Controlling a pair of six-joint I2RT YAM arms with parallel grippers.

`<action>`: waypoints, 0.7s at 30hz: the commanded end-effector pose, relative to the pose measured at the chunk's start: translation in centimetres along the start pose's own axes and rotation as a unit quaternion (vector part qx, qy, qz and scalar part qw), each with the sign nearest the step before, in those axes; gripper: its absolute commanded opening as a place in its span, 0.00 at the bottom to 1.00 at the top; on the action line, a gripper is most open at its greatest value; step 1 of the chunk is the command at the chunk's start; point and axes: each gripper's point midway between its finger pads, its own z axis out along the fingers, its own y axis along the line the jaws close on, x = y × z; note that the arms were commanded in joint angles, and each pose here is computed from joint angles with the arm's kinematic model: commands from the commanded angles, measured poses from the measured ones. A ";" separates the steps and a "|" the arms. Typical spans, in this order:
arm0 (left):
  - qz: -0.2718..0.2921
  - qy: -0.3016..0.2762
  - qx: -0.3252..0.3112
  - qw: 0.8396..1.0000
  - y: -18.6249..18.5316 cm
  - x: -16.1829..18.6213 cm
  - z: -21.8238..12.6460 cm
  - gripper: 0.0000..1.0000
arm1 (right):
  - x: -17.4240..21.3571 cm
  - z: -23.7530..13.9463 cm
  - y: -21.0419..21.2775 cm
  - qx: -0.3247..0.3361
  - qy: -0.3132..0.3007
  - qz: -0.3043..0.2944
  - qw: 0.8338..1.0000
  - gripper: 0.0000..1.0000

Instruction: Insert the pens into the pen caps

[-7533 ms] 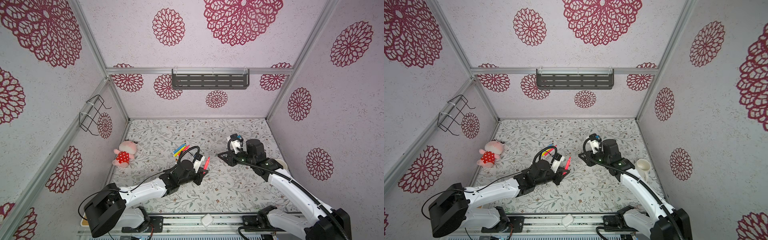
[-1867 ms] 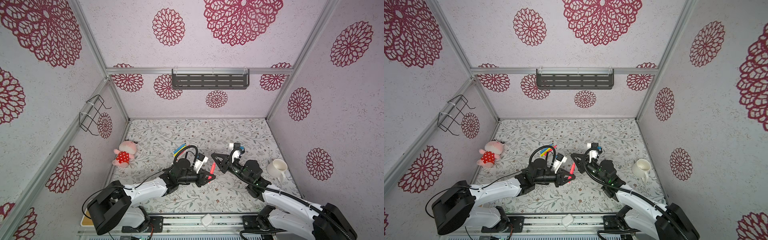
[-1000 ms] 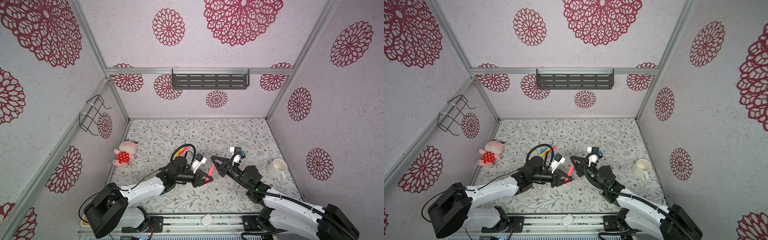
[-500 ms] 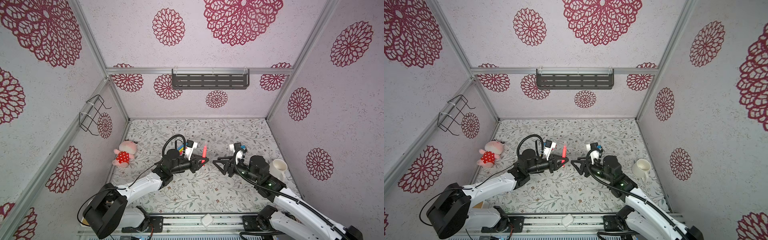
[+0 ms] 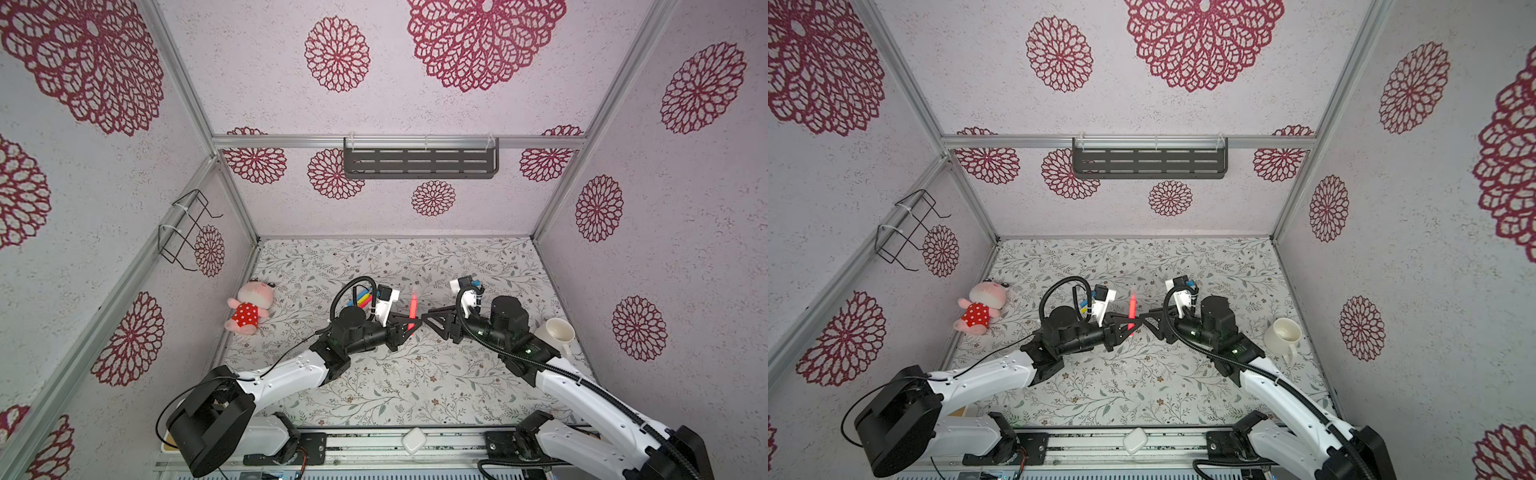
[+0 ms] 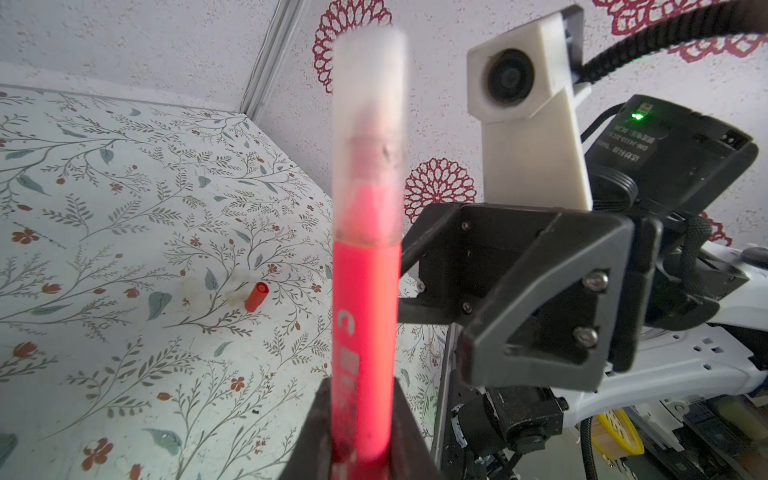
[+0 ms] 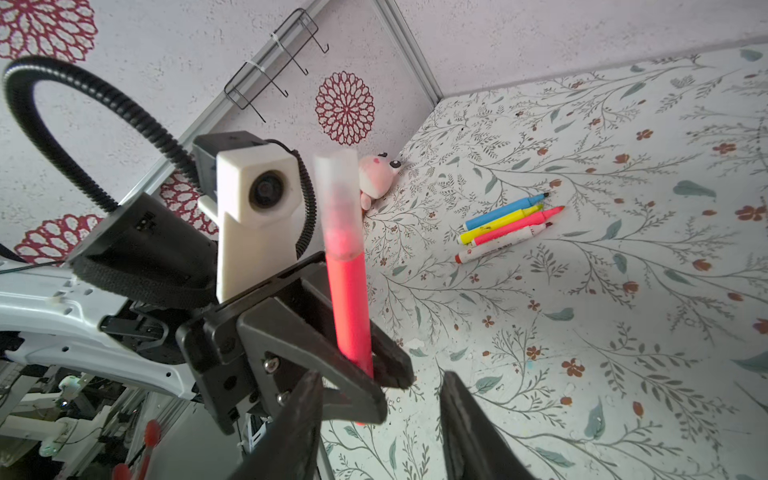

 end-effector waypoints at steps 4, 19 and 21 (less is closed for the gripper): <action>0.014 -0.004 -0.005 1.000 -0.4 0.6 0.3 0.00 | -3.0 0.3 2.8 -0.050 -0.030 -0.035 0.998 0.46; 0.017 0.007 -0.011 1.000 -0.3 0.8 0.9 0.00 | -1.8 2.0 3.3 -0.082 0.009 -0.028 0.996 0.23; 0.016 0.008 -0.012 1.000 -0.3 0.9 0.9 0.00 | -1.7 2.1 3.1 -0.082 0.010 -0.025 0.996 0.23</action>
